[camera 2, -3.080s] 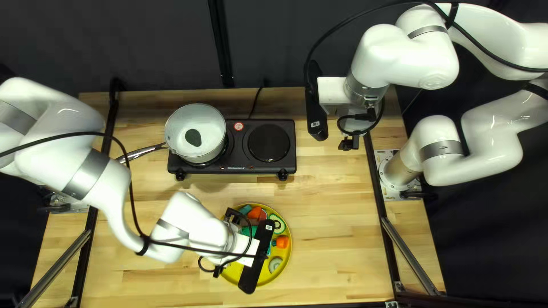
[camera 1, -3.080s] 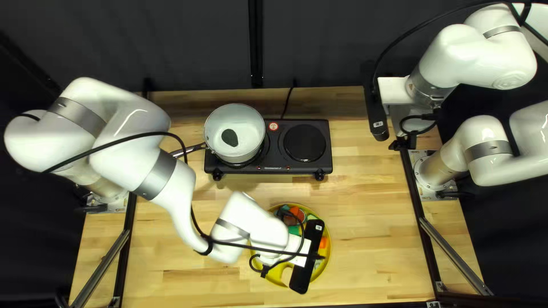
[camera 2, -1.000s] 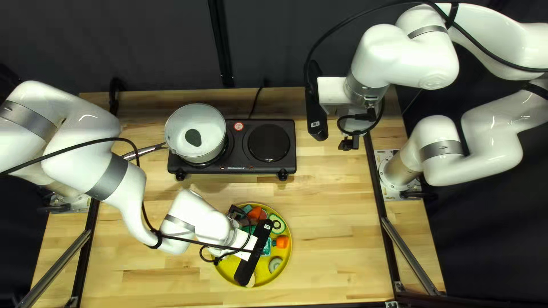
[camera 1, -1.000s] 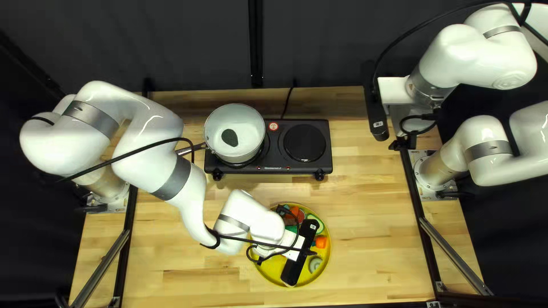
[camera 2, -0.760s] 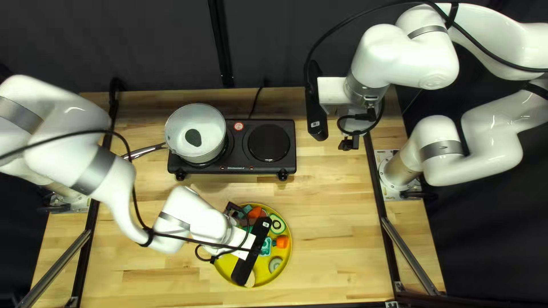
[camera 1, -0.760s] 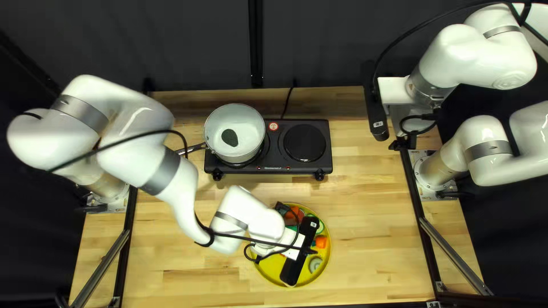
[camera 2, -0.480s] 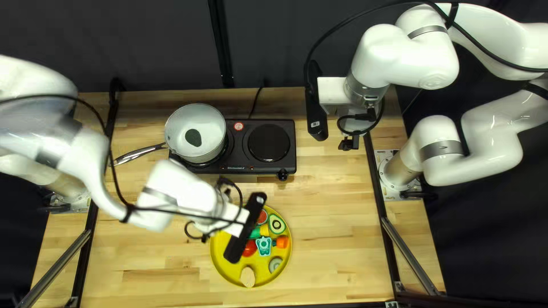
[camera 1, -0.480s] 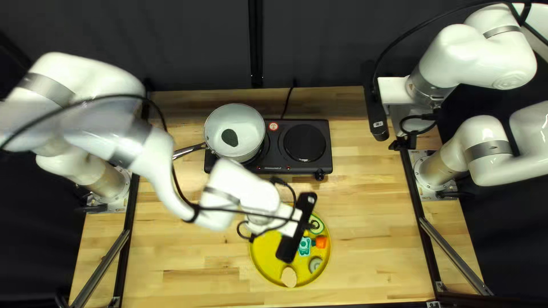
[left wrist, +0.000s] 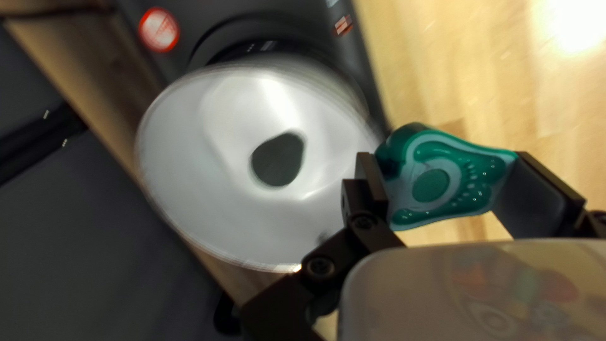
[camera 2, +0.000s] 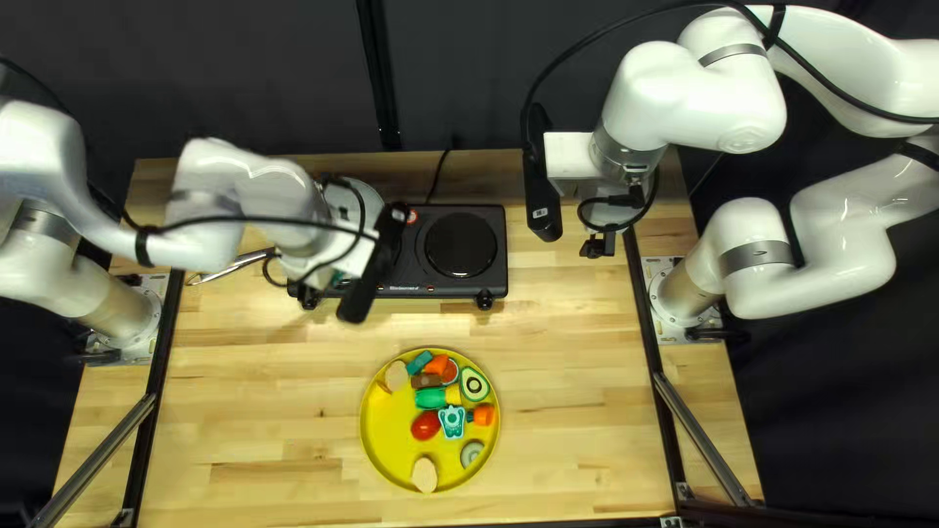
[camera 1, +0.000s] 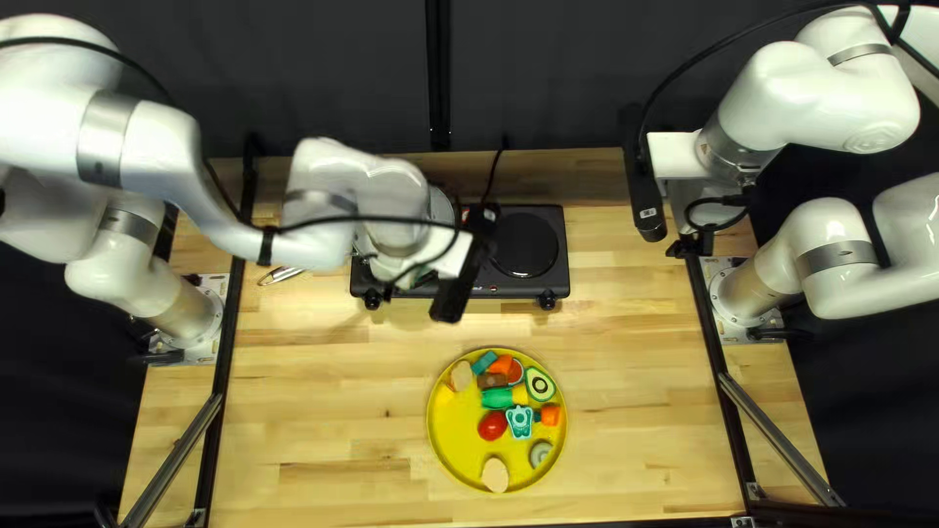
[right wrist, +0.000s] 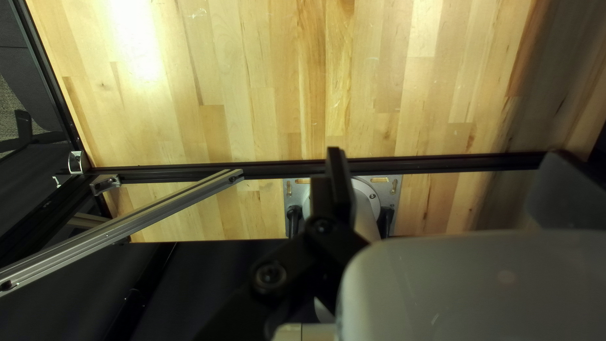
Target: Pick up a pot and place it onto the stove surface, add food to pot
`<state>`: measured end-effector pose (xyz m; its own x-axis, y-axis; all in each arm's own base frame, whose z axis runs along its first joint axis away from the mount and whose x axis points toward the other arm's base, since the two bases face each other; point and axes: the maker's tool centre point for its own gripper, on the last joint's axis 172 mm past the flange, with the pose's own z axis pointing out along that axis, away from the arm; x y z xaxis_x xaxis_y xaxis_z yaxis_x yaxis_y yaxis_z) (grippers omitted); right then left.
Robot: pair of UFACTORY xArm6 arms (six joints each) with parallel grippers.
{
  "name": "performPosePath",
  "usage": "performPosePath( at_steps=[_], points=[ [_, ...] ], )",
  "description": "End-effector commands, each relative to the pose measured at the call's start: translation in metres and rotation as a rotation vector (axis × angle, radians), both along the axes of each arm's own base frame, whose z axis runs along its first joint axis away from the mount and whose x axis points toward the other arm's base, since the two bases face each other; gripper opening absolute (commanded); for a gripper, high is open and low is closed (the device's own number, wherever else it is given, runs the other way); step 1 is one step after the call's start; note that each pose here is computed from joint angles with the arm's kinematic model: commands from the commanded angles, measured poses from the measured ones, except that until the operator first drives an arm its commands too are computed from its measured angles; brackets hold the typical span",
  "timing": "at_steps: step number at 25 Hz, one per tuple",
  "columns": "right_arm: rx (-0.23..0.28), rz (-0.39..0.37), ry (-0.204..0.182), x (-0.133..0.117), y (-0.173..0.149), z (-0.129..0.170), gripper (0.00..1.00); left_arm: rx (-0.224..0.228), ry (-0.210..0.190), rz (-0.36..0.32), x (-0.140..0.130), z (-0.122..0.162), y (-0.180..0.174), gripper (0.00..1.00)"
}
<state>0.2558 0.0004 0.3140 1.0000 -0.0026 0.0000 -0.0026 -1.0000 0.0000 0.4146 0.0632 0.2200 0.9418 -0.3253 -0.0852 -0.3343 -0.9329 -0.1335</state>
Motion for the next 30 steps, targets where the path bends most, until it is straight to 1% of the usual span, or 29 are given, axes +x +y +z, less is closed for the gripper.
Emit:
performPosePath(
  at_steps=[1,5,8,10,15,22,23,24,25,26,27,28,29,30],
  points=[
    [0.000,0.000,0.000,0.000,0.000,0.000,1.00,-0.015,-0.015,0.033,0.001,-0.022,0.044,0.00],
    [0.000,0.000,0.000,0.000,0.000,0.000,1.00,-0.034,-0.012,0.049,0.018,-0.048,0.060,0.00],
    [0.000,0.000,0.000,0.000,0.000,0.000,1.00,-0.040,-0.013,0.056,0.021,-0.062,0.065,0.00],
    [0.000,0.000,0.000,0.000,0.000,0.000,1.00,-0.042,-0.013,0.056,0.020,-0.070,0.061,0.00],
    [0.000,0.000,0.000,0.000,0.000,0.000,1.00,-0.039,-0.007,0.053,0.018,-0.077,0.054,0.00],
    [0.000,0.000,0.000,0.000,0.000,0.000,1.00,-0.033,0.002,0.071,0.007,-0.084,0.060,0.00],
    [0.000,0.000,0.000,0.000,0.000,0.000,1.00,-0.033,0.004,0.072,0.007,-0.085,0.060,0.03],
    [0.000,0.000,0.000,0.000,0.000,0.000,1.00,-0.032,0.006,0.073,0.008,-0.085,0.060,0.25],
    [0.000,0.000,0.000,0.000,0.000,0.000,1.00,-0.032,0.009,0.073,0.008,-0.086,0.059,0.50],
    [0.000,0.000,0.000,0.000,0.000,0.000,1.00,-0.032,0.011,0.073,0.007,-0.086,0.058,0.78],
    [0.000,0.000,0.000,0.000,0.000,0.000,1.00,-0.032,0.013,0.073,0.007,-0.086,0.058,0.89],
    [0.000,0.000,0.000,0.000,0.000,0.000,1.00,-0.029,0.016,0.073,0.005,-0.083,0.055,0.98],
    [0.000,0.000,0.000,0.000,0.000,0.000,1.00,-0.026,0.017,0.073,0.004,-0.080,0.053,1.00],
    [0.000,0.000,0.000,0.000,0.000,0.000,1.00,-0.021,0.021,0.071,0.002,-0.076,0.050,1.00]
  ],
)
